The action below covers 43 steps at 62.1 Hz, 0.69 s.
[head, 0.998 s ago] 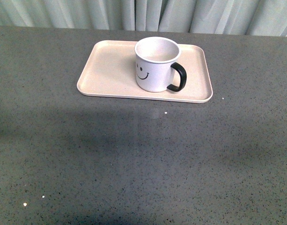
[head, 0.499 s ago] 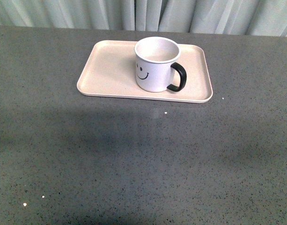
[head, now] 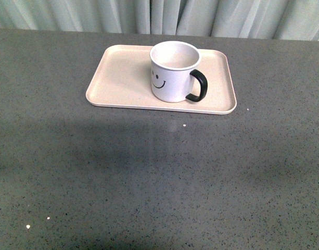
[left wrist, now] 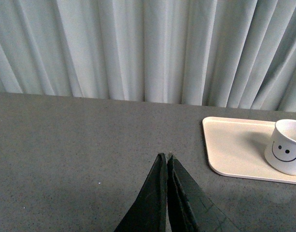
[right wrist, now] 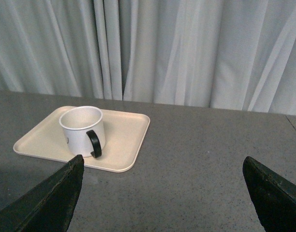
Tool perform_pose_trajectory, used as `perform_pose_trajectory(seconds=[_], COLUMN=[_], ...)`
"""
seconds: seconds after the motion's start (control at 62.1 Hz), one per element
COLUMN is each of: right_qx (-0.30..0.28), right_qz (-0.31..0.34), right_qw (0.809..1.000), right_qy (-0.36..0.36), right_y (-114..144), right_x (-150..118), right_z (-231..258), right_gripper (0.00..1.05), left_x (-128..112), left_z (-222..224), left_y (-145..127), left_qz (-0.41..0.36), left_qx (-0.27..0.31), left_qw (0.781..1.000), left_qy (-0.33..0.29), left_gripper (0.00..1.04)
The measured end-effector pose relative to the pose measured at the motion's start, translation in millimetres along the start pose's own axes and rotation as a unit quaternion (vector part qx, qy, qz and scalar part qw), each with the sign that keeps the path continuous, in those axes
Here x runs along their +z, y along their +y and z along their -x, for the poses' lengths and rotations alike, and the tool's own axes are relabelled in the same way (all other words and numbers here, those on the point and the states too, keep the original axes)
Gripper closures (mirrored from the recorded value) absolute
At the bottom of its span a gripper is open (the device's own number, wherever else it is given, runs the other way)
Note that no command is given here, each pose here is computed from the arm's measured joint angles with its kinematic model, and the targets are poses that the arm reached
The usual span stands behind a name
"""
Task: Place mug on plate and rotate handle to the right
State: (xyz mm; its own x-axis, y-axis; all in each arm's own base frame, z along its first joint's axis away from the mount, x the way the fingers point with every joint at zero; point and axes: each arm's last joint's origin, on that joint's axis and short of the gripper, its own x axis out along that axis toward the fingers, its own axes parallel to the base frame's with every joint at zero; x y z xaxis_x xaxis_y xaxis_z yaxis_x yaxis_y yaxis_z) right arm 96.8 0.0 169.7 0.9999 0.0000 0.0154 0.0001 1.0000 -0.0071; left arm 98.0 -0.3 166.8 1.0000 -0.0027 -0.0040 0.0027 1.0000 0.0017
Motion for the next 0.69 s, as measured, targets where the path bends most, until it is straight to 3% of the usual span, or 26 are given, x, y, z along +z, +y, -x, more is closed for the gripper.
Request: perform_pose_trajectory(seconds=[0.145, 0.322, 0.354, 0.402, 0.419, 0.467, 0.596, 0.692], right_qx=[0.0, 0.006, 0.041, 0.099, 0.113, 0.127, 0.128, 0.124], right_qz=[0.0, 0.001, 0.015, 0.02, 0.02, 0.013, 0.02, 0.029], right_qw=[1.0, 1.0, 0.997, 0.972, 0.967, 0.953, 0.955, 0.951], right_qy=[0.0, 0.006, 0.059, 0.213, 0.229, 0.273, 0.266, 0.281], right_y=[0.0, 0.1, 0.2, -4.3, -4.9, -11.2, -28.9, -31.5], right_x=[0.0, -0.2, -0.5, 4.3, 5.9, 15.9, 53.9, 63.1], right_z=[0.0, -0.3, -0.7, -6.8, -9.0, -26.2, -100.8, -167.9], right_gripper=[0.09, 0.09, 0.09, 0.09, 0.09, 0.09, 0.09, 0.09], left_x=[0.1, 0.1, 0.1, 0.1, 0.1, 0.1, 0.1, 0.1], left_z=[0.0, 0.0, 0.0, 0.1, 0.1, 0.1, 0.1, 0.1], left_y=[0.0, 0.0, 0.0, 0.0, 0.0, 0.0, 0.0, 0.0], left_qz=[0.0, 0.0, 0.0, 0.0, 0.0, 0.0, 0.0, 0.0], left_qx=[0.0, 0.0, 0.0, -0.001, -0.001, 0.0, 0.0, 0.0], left_qw=[1.0, 1.0, 1.0, 1.0, 1.0, 1.0, 1.0, 1.0], left_qy=[0.0, 0.0, 0.0, -0.001, -0.001, -0.001, -0.001, -0.001], left_gripper=[1.03, 0.57, 0.51, 0.41, 0.39, 0.3, 0.08, 0.09])
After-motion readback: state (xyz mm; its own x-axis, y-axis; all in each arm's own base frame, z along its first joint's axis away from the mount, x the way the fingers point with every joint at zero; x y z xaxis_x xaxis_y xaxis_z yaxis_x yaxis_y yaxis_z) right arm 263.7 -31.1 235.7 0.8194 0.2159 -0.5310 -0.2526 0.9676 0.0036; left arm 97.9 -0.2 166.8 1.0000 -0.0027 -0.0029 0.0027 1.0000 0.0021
